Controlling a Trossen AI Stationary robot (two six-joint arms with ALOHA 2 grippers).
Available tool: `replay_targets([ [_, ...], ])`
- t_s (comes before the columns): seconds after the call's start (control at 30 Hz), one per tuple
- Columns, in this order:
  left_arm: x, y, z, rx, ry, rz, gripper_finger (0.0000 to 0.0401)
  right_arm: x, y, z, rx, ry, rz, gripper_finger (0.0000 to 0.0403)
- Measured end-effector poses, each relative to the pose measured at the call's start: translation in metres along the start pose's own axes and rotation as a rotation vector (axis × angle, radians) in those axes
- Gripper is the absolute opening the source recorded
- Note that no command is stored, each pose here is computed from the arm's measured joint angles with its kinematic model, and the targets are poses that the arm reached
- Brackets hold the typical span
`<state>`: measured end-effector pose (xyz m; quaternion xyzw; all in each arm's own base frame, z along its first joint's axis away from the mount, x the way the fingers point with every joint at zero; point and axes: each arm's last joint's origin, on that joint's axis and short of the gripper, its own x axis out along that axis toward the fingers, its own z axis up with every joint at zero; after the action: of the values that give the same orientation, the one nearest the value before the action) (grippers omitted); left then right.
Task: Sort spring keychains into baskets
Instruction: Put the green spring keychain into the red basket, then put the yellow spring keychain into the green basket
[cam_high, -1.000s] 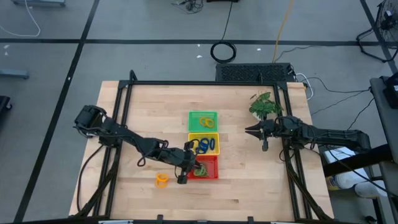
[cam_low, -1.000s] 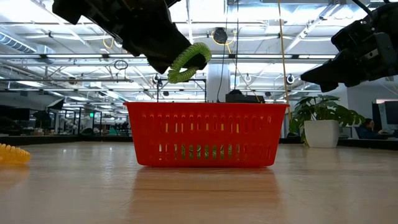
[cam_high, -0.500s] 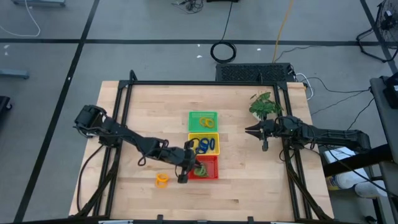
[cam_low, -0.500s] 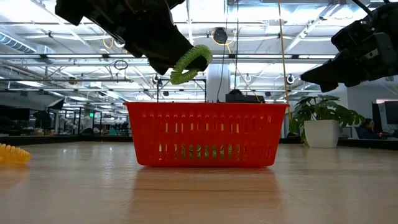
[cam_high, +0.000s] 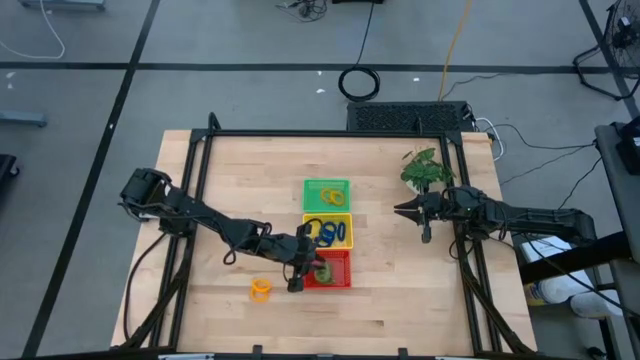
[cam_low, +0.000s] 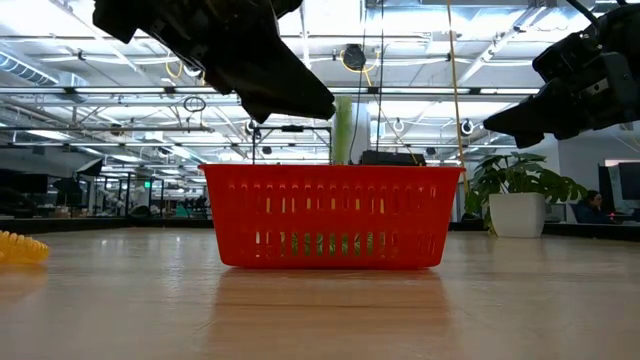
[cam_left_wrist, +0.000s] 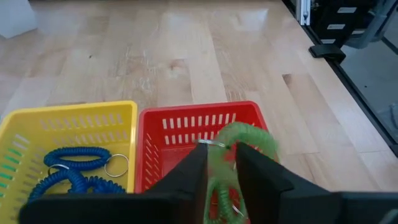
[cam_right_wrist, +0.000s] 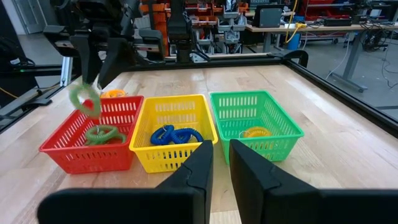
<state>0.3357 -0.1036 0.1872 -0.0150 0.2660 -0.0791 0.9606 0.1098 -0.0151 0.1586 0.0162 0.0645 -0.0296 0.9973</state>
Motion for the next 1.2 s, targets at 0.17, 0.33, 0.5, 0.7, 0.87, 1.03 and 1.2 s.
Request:
replay_targets([
  [0.17, 0.000, 0.000, 0.000, 0.000, 0.000, 0.000, 0.0130, 0.000, 0.000, 0.000, 0.000, 0.000, 0.000, 0.0039],
  [0.33, 0.000, 0.000, 0.000, -0.001, 0.002, 0.000, 0.0151, 0.000, 0.000, 0.000, 0.000, 0.000, 0.000, 0.0038],
  [0.5, -0.002, -0.001, -0.004, -0.036, 0.058, -0.033, 0.0156, 0.000, 0.000, 0.000, 0.000, 0.000, 0.000, 0.0039],
  [0.7, -0.023, -0.004, -0.008, -0.154, 0.221, -0.109, 0.0157, 0.000, 0.000, 0.000, 0.000, 0.000, 0.000, 0.0038],
  [0.87, -0.049, -0.021, -0.011, -0.180, 0.352, -0.158, 0.0157, 0.000, 0.000, 0.000, 0.000, 0.000, 0.000, 0.0039],
  [1.03, -0.067, -0.044, -0.020, -0.134, 0.444, -0.190, 0.0157, 0.000, 0.000, 0.000, 0.000, 0.000, 0.000, 0.0038],
  [1.2, -0.073, -0.068, -0.034, -0.020, 0.506, -0.205, 0.0157, 0.000, 0.000, 0.000, 0.000, 0.000, 0.000, 0.0038],
])
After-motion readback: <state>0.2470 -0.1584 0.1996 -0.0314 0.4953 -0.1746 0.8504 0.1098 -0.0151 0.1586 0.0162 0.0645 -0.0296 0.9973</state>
